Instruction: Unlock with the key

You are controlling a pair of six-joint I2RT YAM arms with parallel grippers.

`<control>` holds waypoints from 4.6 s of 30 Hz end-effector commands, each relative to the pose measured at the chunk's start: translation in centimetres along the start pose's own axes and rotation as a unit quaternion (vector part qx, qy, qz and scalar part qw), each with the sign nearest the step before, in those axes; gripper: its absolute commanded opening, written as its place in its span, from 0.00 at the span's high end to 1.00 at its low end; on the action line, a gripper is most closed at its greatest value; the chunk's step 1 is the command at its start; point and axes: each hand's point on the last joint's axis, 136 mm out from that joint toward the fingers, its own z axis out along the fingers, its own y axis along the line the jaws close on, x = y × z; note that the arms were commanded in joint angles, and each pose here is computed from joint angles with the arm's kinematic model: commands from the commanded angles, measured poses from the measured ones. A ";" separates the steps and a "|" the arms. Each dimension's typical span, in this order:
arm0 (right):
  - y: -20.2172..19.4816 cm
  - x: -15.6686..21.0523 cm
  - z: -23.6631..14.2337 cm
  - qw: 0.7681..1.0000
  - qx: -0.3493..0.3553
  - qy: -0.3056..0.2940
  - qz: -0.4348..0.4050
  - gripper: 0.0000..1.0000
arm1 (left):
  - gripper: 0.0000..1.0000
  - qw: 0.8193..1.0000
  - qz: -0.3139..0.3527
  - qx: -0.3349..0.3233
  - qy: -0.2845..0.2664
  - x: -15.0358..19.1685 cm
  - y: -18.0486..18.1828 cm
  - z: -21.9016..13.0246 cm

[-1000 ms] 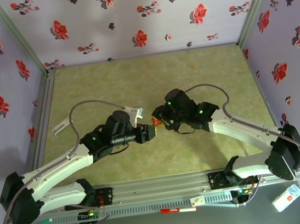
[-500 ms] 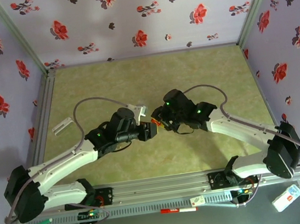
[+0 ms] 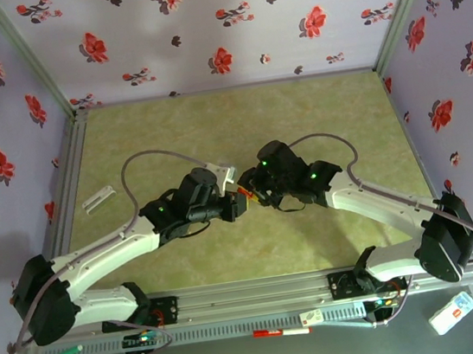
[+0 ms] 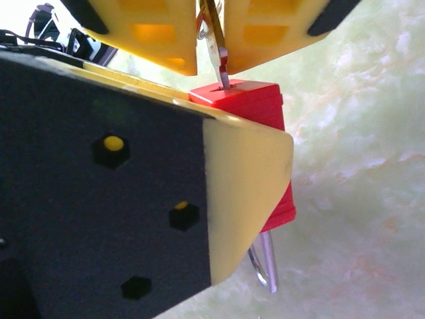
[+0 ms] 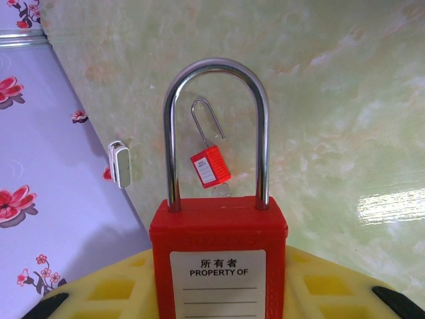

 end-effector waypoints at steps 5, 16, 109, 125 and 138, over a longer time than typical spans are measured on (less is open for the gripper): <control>1.8 0.4 -0.6 1.000 -0.022 0.006 -0.016 1.00 | 0.95 0.995 0.083 -0.059 0.023 0.2 0.0 -0.6; 1.3 0.4 -0.3 1.000 -0.002 0.009 -0.020 1.00 | 0.99 0.937 0.293 -0.178 0.065 1.7 -1.2 -1.4; -5.8 2.4 8.9 0.977 -0.090 0.065 0.181 0.28 | 1.00 0.994 -0.065 -0.078 -0.035 5.9 4.9 1.0; -6.9 3.0 9.7 0.977 -0.073 0.071 0.188 0.55 | 1.00 0.993 -0.075 -0.080 -0.036 6.5 5.4 1.2; -4.4 4.1 8.9 0.978 -0.086 0.084 0.171 0.95 | 1.00 0.995 -0.059 -0.067 -0.048 5.8 4.8 1.3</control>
